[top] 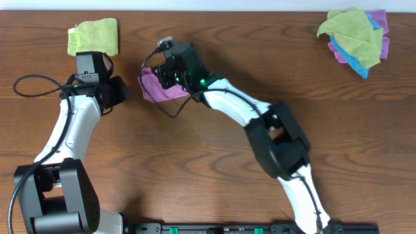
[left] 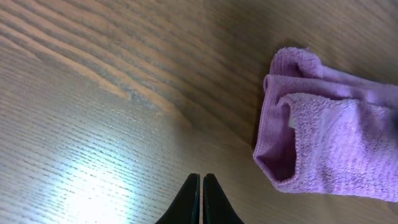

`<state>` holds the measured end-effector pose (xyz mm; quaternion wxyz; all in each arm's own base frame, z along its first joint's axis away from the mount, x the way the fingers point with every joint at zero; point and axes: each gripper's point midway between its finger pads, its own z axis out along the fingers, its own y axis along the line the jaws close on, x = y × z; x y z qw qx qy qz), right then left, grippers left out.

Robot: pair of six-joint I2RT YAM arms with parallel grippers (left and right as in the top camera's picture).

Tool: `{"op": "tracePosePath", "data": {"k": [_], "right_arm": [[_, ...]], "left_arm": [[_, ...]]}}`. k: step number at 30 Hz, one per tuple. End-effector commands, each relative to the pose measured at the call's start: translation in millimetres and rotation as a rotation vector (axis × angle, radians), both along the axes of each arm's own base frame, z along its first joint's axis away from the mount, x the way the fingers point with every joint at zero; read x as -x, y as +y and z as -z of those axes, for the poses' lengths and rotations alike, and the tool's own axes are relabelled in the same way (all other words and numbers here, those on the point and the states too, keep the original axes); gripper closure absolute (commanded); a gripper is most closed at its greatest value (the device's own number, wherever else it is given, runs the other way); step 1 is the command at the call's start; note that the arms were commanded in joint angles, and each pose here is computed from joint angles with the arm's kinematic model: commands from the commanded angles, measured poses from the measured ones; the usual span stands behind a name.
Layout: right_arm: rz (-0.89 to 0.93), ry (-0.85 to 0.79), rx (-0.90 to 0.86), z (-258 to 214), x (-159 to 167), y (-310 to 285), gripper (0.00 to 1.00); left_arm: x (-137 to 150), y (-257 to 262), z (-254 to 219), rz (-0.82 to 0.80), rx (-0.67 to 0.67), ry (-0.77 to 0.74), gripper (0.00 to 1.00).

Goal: Fold the cloth

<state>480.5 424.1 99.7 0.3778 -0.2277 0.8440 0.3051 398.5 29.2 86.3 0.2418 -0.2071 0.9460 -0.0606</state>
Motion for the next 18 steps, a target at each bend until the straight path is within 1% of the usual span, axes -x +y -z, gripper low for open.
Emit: {"op": "tracePosePath", "data": {"k": [1,4,8,10,12,17,18], "right_arm": [[0.015,-0.187,0.028,-92,-16,-36,0.34],[0.044,-0.199,0.092,-122,-14,-73,0.01],[0.085,-0.181,0.164,-159,-1,-130,0.01],[0.097,-0.172,0.195,-171,7,-151,0.01],[0.152,-0.151,0.244,-181,17,-178,0.01],[0.225,-0.171,0.479,-199,49,-235,0.01],[0.243,-0.169,0.518,-201,55,-245,0.01]], "left_arm": [[2,-1,9,0.021,-0.005,0.013,0.94],[-2,-1,6,0.019,-0.003,-0.006,0.94],[-7,-6,4,0.026,0.023,-0.029,0.94],[-9,-9,2,0.036,0.038,-0.037,0.94],[-10,-13,1,0.048,0.059,-0.043,0.94],[-15,-26,3,0.088,0.124,-0.061,0.94],[-17,-28,6,0.094,0.134,-0.059,0.89]]}}
